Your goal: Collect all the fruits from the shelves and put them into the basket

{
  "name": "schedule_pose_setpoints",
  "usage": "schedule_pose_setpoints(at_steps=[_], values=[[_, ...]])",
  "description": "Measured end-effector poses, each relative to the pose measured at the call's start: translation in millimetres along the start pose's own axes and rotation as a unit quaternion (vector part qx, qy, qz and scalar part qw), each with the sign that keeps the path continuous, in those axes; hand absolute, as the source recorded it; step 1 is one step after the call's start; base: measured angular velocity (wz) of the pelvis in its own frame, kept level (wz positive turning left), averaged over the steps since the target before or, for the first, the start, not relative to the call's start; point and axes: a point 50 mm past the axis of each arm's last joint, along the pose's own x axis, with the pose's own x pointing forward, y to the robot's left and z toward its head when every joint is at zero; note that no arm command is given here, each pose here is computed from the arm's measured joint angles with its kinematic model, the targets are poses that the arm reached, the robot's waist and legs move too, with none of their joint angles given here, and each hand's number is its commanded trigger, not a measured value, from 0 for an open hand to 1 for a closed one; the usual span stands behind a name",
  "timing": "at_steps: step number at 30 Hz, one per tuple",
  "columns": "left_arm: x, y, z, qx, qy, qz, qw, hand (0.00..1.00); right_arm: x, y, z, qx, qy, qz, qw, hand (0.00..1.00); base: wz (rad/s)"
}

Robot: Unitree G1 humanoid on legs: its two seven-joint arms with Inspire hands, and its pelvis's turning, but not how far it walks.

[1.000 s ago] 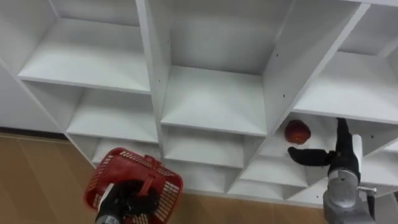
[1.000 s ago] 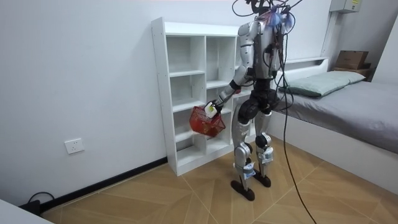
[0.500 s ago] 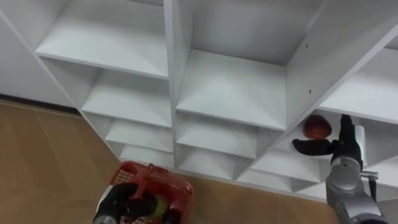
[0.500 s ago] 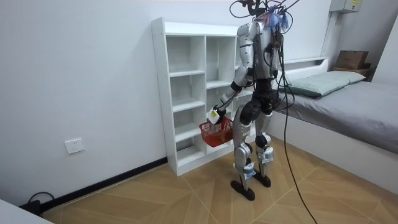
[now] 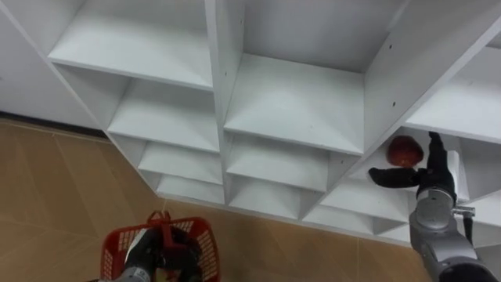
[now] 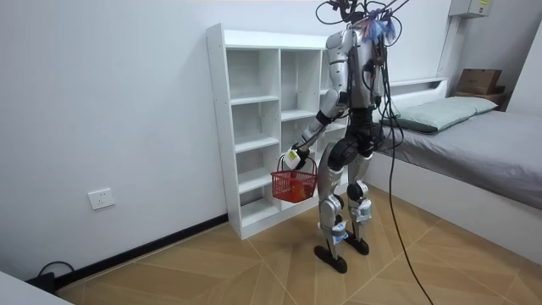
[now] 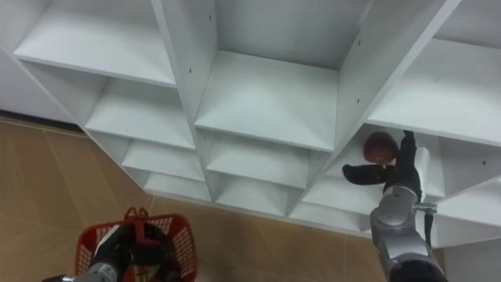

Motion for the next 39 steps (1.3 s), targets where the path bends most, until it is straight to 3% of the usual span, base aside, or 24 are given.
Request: schedule_pose_setpoints(at_steps=[10,16,29,39], values=[[1.0,-8.8,1.1,0.01,-0.001,-0.015,1.0,1.0,0.8,-0.2,1.1,0.006,0.002,-0.005,1.0,0.0,-0.05],[7.1,-10.0,10.6,0.01,-0.009,-0.014,1.0,1.0,9.6,1.7,29.9,0.027,-0.03,-0.02,0.999,0.0,-0.09],[8.4,-15.6,14.0,0.009,-0.013,-0.02,1.0,1.0,17.9,-19.1,51.6,0.048,-0.056,-0.12,0.99,0.0,0.01],[11.8,-29.8,14.5,0.005,-0.005,-0.034,0.999,1.0,24.2,-22.2,89.4,0.071,-0.098,-0.148,0.982,0.0,-0.05]])
